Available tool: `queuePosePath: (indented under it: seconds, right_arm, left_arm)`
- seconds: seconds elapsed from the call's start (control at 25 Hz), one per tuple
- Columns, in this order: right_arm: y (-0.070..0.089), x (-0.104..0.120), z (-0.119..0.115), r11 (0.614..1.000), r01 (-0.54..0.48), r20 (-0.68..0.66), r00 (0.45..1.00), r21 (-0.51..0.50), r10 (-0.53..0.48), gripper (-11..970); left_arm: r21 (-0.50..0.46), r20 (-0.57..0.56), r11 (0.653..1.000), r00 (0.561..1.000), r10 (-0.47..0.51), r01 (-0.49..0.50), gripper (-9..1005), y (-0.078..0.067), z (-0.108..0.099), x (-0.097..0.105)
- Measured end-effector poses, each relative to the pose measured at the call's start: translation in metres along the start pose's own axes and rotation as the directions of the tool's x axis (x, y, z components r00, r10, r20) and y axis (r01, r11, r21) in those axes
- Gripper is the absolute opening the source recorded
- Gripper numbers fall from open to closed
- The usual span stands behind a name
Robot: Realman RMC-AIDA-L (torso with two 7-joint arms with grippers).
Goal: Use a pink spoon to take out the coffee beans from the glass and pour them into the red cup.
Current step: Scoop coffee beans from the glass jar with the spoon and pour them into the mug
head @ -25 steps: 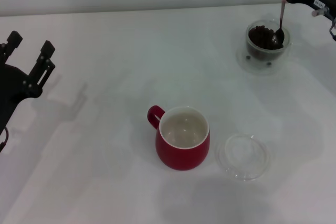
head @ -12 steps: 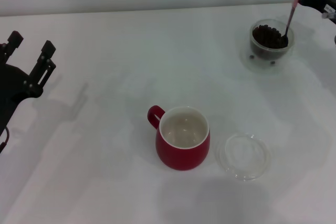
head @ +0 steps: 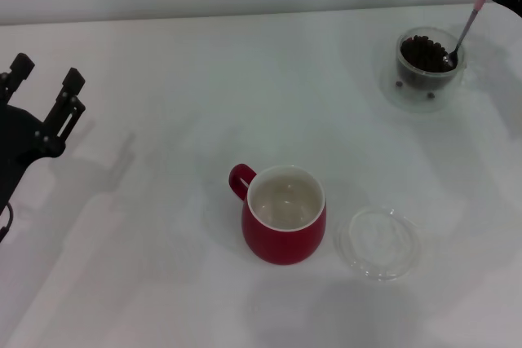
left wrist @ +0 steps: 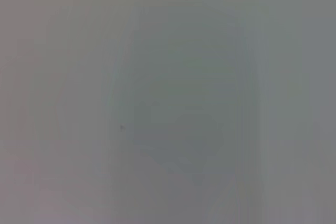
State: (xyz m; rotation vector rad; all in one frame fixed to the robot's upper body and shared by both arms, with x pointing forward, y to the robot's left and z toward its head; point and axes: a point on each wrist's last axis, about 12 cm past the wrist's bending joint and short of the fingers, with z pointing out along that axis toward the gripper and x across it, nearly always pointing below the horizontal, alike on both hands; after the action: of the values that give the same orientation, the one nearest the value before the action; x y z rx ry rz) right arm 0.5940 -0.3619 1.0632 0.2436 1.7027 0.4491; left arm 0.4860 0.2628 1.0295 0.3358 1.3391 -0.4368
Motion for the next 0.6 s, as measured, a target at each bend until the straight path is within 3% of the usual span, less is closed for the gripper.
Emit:
queuePosePath:
  seconds: [0.6]
  right_arm:
    - [-0.0032, 0.0063, -0.0064, 0.982, -0.189, -0.001, 0.982, 0.007, 0.189, 151]
  left_arm:
    - [0.004, 0.005, 1.000, 1.000, -0.011, 0.011, 683, -0.0034, -0.0056, 0.0005]
